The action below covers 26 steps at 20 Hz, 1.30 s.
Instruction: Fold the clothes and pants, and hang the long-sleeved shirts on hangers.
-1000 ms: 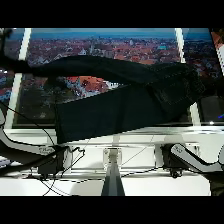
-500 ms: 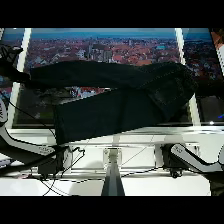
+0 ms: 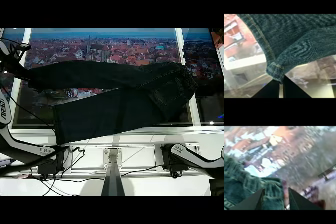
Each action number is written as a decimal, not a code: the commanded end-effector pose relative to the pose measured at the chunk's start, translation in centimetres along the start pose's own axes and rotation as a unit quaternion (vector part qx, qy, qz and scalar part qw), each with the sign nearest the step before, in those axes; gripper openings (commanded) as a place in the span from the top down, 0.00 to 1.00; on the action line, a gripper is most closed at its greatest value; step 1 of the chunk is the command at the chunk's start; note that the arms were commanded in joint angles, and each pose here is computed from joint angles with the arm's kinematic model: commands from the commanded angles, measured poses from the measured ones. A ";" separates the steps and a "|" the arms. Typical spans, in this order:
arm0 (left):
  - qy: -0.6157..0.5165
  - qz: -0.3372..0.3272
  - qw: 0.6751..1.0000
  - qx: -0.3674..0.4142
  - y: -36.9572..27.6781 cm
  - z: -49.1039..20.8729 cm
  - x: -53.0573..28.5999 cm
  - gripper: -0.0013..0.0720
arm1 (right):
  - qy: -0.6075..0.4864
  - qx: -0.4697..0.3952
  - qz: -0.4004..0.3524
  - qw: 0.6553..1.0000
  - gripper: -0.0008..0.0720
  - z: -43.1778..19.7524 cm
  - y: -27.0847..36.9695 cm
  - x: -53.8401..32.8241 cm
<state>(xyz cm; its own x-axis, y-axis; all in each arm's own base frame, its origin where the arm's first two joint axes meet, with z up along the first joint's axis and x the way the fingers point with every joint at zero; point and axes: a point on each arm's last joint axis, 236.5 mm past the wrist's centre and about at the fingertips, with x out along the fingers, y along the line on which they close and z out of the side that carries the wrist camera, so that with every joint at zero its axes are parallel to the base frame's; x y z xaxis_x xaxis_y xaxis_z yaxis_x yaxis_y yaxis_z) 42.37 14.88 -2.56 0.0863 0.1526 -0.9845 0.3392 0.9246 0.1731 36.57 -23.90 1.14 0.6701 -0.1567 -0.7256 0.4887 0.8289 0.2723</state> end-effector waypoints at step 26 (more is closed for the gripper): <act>-0.003 -0.005 1.000 0.017 -1.4 1.0 -0.1 0.95 | 0.297 0.062 0.094 0.948 0.27 -4.4 -0.6 6.3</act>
<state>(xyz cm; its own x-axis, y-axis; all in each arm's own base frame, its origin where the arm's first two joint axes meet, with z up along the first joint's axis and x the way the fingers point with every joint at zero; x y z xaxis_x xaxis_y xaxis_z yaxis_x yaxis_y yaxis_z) 42.79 13.22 -2.70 0.0866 0.1399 -0.9864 0.3702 0.9147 0.1622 37.63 -24.15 -7.18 0.2712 0.2394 -0.9323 0.4687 0.8131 0.3452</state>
